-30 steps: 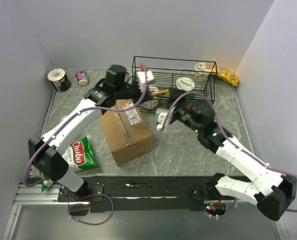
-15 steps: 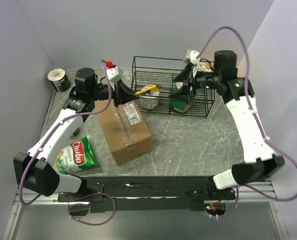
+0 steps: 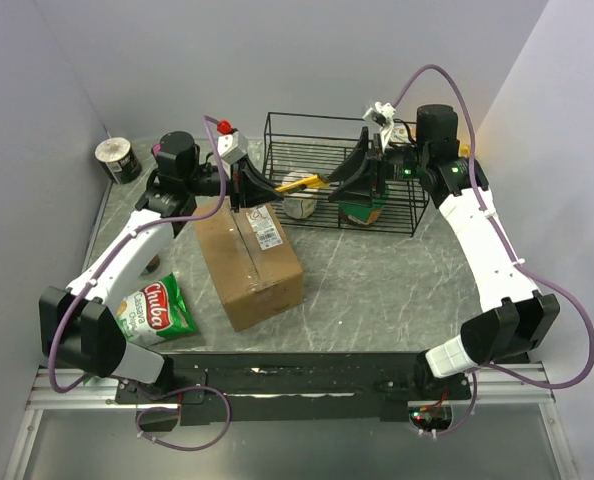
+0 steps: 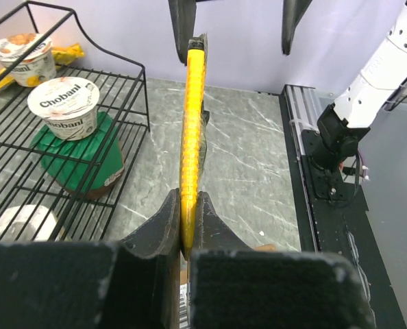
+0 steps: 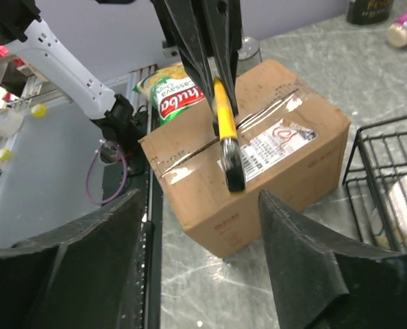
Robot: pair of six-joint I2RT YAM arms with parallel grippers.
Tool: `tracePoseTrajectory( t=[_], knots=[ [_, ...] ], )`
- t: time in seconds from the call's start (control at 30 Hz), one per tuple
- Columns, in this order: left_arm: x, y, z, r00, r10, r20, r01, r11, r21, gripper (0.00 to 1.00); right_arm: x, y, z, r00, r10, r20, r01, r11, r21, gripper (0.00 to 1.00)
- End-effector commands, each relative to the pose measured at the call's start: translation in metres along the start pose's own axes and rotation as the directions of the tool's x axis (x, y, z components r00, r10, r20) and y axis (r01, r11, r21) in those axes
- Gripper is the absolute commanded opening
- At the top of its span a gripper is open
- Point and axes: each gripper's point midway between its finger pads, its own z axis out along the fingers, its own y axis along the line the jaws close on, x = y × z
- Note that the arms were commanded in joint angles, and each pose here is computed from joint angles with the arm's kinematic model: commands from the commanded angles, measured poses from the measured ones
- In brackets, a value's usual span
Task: Unpack the express box
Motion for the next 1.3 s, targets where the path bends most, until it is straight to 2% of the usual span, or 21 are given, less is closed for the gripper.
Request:
tracePoseTrajectory(
  t=[0.0,0.33,0.43,0.53,0.63,0.7,0.73,0.8,0.83,0.87,0.9,1.0,1.1,1.27],
  knots=[
    [-0.021,-0.006,0.003,0.996,0.085,0.037,-0.088,0.993,0.08,0.01,-0.017,0.004,0.007,0.998,-0.061,0.03,0.062,0.998,-0.014,0.72],
    [-0.018,-0.002,0.004,0.995,0.091,0.038,-0.093,0.993,0.076,0.01,-0.009,-0.012,0.021,0.998,-0.065,-0.008,0.065,0.997,0.038,0.6],
    [-0.019,-0.002,0.005,0.995,0.093,0.04,-0.096,0.992,0.079,0.01,-0.009,-0.015,0.026,0.998,-0.061,-0.01,0.062,0.997,0.045,0.5],
    [-0.018,0.0,0.005,0.995,0.094,0.038,-0.097,0.992,0.077,0.01,-0.013,-0.018,0.028,0.998,-0.058,0.001,0.057,0.997,0.056,0.35],
    [-0.016,0.002,0.006,0.995,0.098,0.035,-0.1,0.992,0.071,0.01,-0.019,-0.021,0.027,0.994,-0.111,-0.006,0.111,0.99,0.085,0.11],
    [-0.017,0.006,0.006,0.995,0.099,0.029,-0.1,0.994,0.039,0.16,-0.016,-0.023,0.022,0.992,-0.125,-0.035,0.128,0.984,0.124,0.04],
    [-0.016,0.008,0.007,0.991,0.129,0.024,-0.13,0.991,0.03,0.35,-0.018,-0.023,0.019,0.98,-0.192,-0.054,0.198,0.971,0.131,0.0],
    [-0.015,0.011,0.006,0.992,0.123,-0.003,-0.123,0.992,-0.007,0.49,-0.004,-0.022,0.012,0.976,-0.182,-0.122,0.199,0.968,0.152,0.0],
    [-0.016,0.013,0.007,0.985,0.172,-0.012,-0.172,0.985,-0.017,0.55,-0.01,-0.021,0.008,0.952,-0.267,-0.149,0.288,0.947,0.145,0.0],
    [-0.018,0.017,0.007,0.984,0.177,-0.028,-0.178,0.983,-0.048,0.57,-0.008,-0.021,0.006,0.945,-0.277,-0.176,0.303,0.942,0.143,0.0],
    [-0.015,0.018,0.007,0.984,0.173,-0.044,-0.175,0.983,-0.051,0.58,0.006,-0.022,0.003,0.947,-0.226,-0.227,0.263,0.954,0.146,0.0],
    [-0.015,0.02,0.007,0.985,0.164,-0.058,-0.168,0.983,-0.069,0.64,0.001,-0.02,-0.002,0.924,-0.286,-0.253,0.326,0.936,0.134,0.0],
    [-0.014,0.019,0.01,0.986,0.154,-0.057,-0.158,0.986,-0.054,0.65,-0.004,-0.018,0.0,0.913,-0.331,-0.238,0.369,0.92,0.136,0.0],
    [-0.013,0.016,0.023,0.982,0.17,-0.079,-0.172,0.985,-0.027,0.65,0.002,-0.015,0.01,0.867,-0.401,-0.294,0.449,0.886,0.116,0.0]
  ],
)
